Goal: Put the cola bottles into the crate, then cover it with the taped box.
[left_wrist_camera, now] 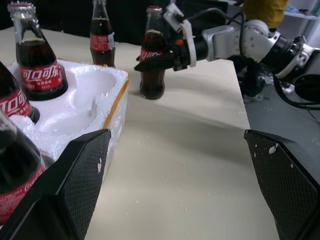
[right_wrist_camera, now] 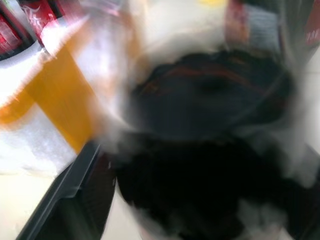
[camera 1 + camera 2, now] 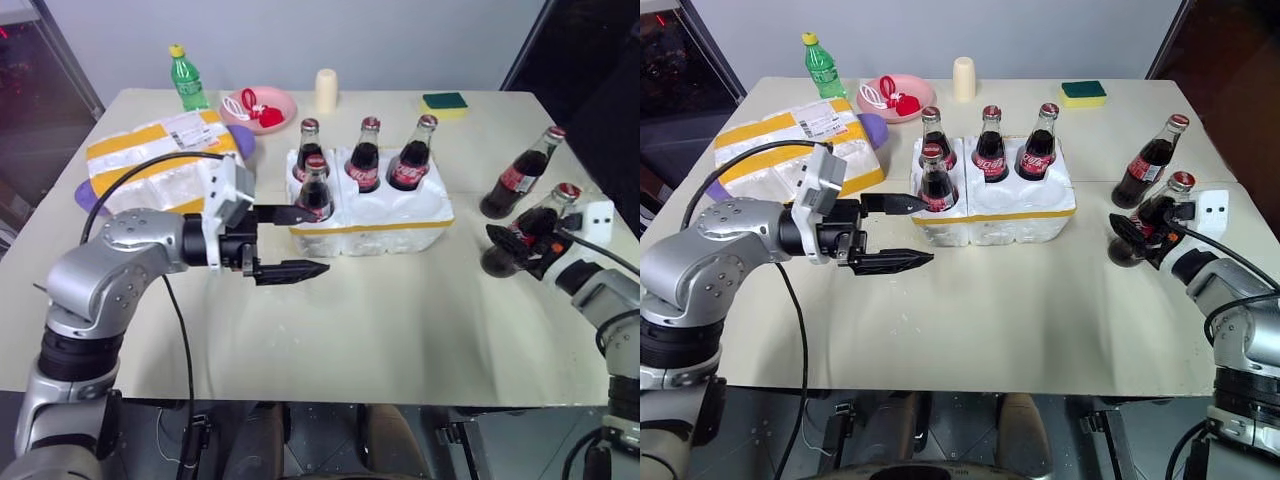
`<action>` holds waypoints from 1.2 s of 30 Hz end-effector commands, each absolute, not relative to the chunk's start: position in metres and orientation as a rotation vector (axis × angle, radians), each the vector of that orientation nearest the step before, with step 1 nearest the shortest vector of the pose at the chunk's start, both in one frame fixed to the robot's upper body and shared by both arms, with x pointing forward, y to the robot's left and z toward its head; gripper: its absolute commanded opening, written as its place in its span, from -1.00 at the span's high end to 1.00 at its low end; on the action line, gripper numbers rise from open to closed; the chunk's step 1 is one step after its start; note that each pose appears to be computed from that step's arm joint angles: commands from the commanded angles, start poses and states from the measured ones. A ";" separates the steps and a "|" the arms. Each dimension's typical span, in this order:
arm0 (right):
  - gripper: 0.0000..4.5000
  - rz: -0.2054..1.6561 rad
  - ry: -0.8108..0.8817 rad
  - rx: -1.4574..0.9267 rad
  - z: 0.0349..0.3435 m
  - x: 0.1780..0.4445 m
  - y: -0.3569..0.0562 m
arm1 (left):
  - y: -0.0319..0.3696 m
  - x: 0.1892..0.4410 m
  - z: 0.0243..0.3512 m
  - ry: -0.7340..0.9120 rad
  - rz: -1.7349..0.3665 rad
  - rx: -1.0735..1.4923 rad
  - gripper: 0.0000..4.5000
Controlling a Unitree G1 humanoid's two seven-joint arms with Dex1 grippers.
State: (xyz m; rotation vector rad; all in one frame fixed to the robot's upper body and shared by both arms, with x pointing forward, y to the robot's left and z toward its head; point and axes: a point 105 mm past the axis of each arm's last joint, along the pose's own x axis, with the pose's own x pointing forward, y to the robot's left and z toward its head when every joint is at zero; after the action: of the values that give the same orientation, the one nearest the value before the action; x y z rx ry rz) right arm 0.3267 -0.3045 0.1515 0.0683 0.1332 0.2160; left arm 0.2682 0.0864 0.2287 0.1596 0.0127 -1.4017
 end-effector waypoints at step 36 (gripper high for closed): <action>-0.26 0.876 0.050 -0.106 0.214 0.392 -0.092 | 0.115 0.284 0.250 -0.092 -1.182 0.201 -1.00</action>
State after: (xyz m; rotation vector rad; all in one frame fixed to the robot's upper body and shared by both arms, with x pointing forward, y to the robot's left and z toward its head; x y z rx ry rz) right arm 0.3860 -0.0965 0.2010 -0.0751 0.0914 0.8898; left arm 0.2885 0.1166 0.2395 0.1672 -0.0373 -1.1770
